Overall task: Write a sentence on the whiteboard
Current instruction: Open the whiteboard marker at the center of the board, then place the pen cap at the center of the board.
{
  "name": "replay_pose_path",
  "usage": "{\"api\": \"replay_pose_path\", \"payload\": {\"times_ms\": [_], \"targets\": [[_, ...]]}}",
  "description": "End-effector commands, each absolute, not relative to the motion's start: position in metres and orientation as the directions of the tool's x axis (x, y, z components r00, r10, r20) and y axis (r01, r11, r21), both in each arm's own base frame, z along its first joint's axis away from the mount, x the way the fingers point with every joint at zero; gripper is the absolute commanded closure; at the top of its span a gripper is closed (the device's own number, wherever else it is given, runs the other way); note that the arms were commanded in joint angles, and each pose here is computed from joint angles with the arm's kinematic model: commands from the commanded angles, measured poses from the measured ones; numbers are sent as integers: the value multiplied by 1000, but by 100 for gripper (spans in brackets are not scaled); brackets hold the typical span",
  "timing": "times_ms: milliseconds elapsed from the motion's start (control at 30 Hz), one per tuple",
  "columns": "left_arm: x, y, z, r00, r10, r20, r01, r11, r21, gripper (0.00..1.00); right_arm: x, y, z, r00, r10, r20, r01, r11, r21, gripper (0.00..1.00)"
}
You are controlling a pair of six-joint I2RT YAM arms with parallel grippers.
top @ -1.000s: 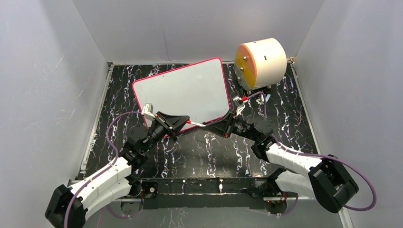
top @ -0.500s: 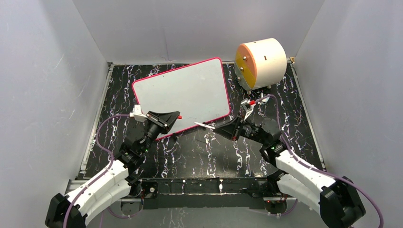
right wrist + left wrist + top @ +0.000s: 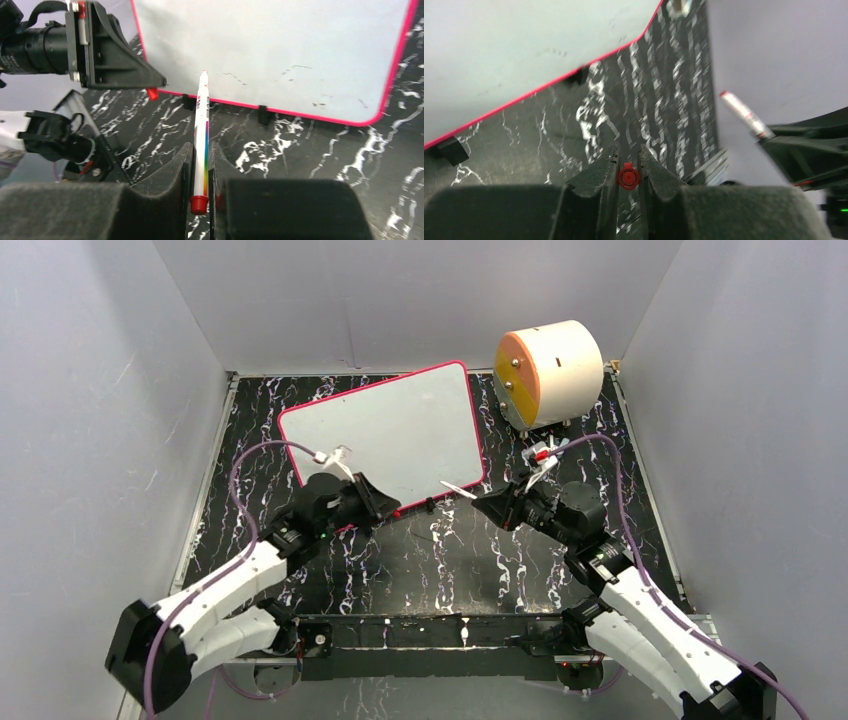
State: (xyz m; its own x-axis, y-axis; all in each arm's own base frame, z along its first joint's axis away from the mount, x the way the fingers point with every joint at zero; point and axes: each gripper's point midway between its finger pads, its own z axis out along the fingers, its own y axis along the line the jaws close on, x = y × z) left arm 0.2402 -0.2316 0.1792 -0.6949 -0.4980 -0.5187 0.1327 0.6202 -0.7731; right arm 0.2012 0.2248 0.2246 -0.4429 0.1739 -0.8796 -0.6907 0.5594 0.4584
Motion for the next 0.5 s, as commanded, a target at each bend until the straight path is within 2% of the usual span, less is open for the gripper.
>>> {"api": "replay_pose_path", "payload": {"times_ms": [0,300,467], "targets": [[219,-256,145,-797,-251,-550,240,703,-669,100,217,204,243,-331,136,-934,-660,673,333,100],[215,-284,93,-847,-62,-528,271,804,-530,100,221,179,251,-298,78,-951,-593,766,249,100],[209,-287,56,-862,66,-502,286,881,-376,100,220,174,251,-286,77,-955,-581,778,237,100]]}}
